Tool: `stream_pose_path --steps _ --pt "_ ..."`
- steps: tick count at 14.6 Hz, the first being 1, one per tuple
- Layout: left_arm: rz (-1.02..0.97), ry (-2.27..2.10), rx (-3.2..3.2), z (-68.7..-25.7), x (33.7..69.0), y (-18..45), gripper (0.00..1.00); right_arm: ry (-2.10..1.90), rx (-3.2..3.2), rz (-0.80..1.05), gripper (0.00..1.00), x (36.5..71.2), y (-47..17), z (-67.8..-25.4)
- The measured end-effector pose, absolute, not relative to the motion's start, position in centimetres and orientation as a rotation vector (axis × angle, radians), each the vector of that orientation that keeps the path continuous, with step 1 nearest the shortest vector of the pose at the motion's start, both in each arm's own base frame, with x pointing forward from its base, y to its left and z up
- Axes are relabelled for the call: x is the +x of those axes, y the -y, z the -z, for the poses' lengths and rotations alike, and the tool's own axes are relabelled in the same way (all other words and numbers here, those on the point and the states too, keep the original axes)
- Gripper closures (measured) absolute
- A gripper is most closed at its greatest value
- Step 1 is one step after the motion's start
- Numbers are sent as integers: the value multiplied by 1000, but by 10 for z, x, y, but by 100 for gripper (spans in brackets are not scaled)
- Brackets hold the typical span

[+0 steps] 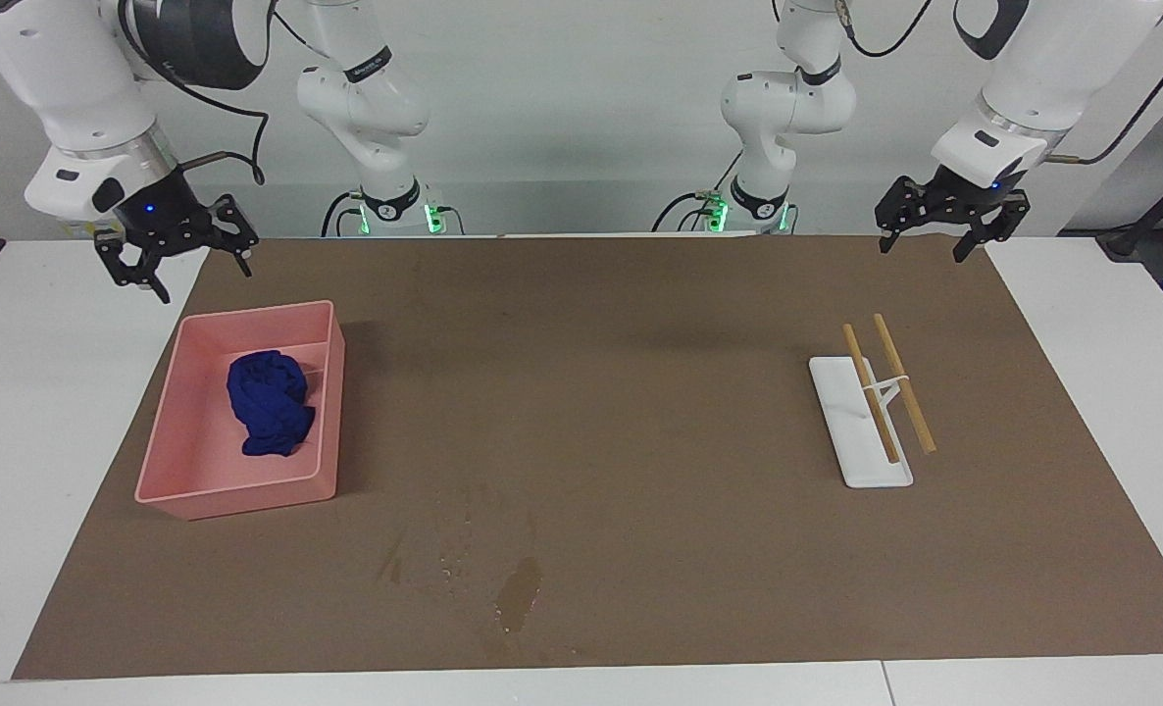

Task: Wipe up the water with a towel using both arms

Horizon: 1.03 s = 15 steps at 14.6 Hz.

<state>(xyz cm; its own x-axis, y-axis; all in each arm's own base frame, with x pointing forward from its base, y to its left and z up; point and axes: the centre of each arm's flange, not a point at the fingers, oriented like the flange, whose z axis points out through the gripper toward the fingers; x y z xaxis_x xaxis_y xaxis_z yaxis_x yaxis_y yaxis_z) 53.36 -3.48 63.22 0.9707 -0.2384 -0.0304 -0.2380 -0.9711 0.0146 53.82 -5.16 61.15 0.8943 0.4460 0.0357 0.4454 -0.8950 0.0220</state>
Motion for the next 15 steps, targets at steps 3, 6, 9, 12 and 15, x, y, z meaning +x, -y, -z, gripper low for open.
stream_pose_path --steps 3,6,9,12,15 --pt "50 376 3108 -632 534 35 0 -603 3083 -24 0 530 8 -634" --pt "50 376 3108 -632 534 35 0 -563 3095 21 0 517 -1 -661" --pt "50 376 3108 -632 534 35 0 -520 3105 45 0 506 10 -677" --pt "50 376 3108 -632 534 35 0 -349 3130 96 0 502 -2 -675" --pt "50 376 3108 -632 534 35 0 -292 3130 105 0 501 -35 -674"
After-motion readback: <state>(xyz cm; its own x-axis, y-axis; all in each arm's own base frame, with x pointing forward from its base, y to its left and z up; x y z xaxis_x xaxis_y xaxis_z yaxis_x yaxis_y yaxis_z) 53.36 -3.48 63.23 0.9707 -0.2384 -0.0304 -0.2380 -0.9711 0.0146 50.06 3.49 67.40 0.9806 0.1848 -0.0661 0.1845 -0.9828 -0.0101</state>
